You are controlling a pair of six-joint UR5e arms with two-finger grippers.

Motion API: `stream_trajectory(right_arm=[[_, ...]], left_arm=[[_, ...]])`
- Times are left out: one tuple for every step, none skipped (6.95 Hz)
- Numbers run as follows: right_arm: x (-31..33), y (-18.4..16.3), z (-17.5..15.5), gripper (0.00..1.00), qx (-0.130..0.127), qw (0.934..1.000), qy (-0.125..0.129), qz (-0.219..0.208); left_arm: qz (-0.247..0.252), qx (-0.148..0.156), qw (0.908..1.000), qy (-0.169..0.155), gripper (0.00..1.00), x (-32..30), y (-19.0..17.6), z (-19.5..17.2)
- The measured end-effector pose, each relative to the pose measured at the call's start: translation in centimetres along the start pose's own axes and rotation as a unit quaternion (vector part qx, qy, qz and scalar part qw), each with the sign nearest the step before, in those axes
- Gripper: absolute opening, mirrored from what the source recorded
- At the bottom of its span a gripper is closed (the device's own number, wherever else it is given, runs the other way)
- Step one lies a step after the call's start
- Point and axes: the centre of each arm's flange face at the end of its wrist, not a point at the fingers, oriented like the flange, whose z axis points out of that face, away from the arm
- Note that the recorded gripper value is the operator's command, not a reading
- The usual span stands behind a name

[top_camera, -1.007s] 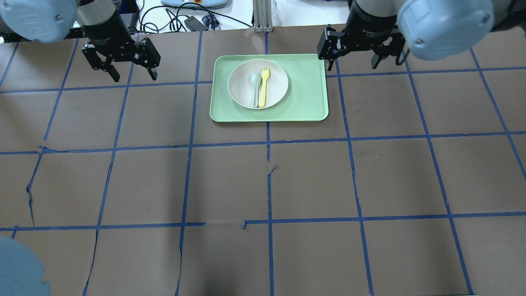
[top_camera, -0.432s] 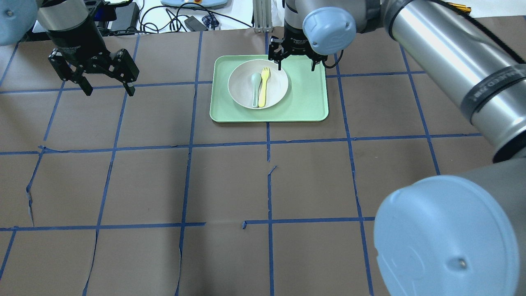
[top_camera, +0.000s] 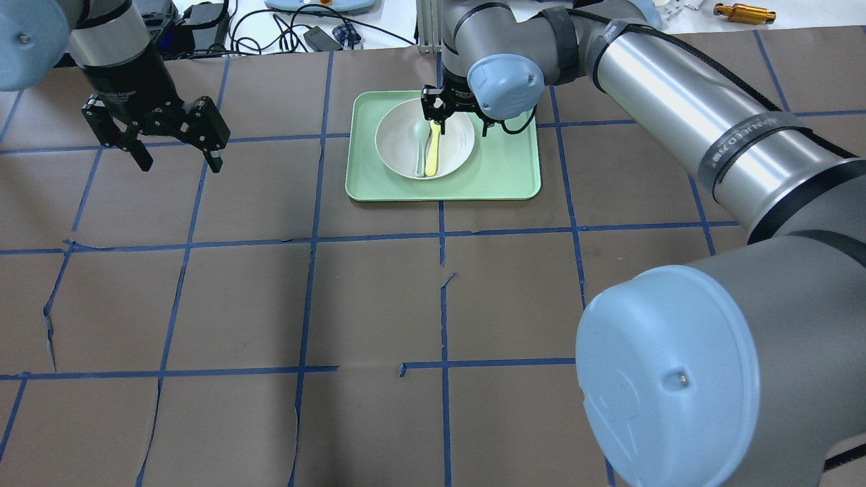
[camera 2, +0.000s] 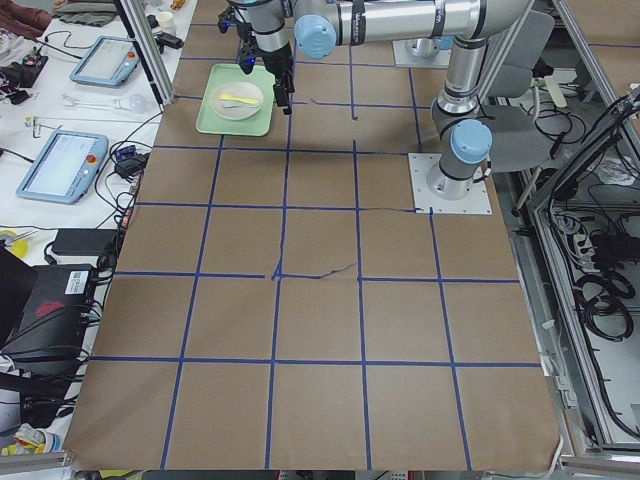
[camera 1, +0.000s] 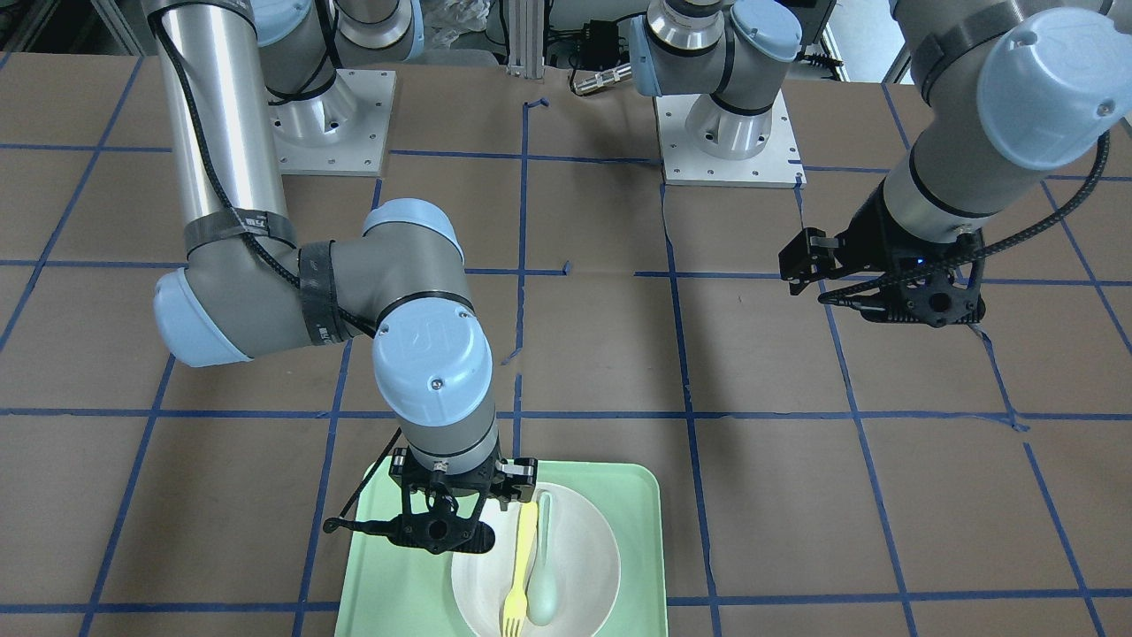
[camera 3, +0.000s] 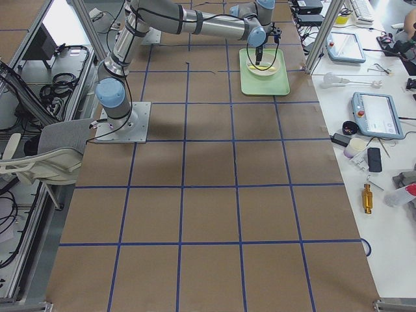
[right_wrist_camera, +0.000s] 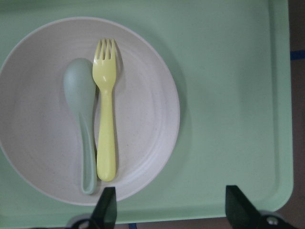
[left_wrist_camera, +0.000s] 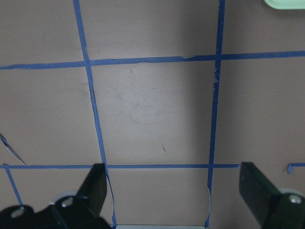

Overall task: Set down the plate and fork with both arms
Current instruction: 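Lower the right gripper onto the yellow fork and grasp its handle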

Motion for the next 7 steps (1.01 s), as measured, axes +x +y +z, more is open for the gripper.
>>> stream_trajectory(right_arm=[[-0.8, -0.2, 1.5, 0.66, 0.010, 0.9999, -0.004, -0.002], [-1.6, -0.4, 3.0, 0.57, 0.020, 0.9997, -0.008, -0.005], [-2.1, -0.5, 4.1, 0.56, 0.027, 0.9995, -0.011, -0.007], [-2.6, -0.5, 5.2, 0.56, 0.033, 0.9993, -0.013, -0.009], [-3.1, -0.4, 6.4, 0.54, 0.035, 0.9992, -0.012, -0.013], [-3.5, -0.3, 7.1, 0.50, 0.036, 0.9992, -0.012, -0.015], [-3.7, -0.3, 7.6, 0.50, 0.038, 0.9991, -0.013, -0.016]], left_arm=[[0.000, 0.000, 1.0000, 0.001, 1.00, 0.0, 0.0, 0.8], [0.001, 0.002, 1.0000, 0.000, 1.00, 0.1, 0.0, 1.2], [0.002, 0.005, 1.0000, 0.000, 1.00, 0.0, 0.0, 1.4], [0.003, 0.006, 1.0000, 0.000, 1.00, 0.0, 0.0, 1.5], [0.003, 0.007, 1.0000, 0.000, 1.00, 0.0, 0.0, 1.5], [0.003, 0.008, 1.0000, 0.000, 1.00, -0.1, 0.0, 1.5], [0.003, 0.008, 1.0000, 0.001, 1.00, -0.1, 0.0, 1.4]])
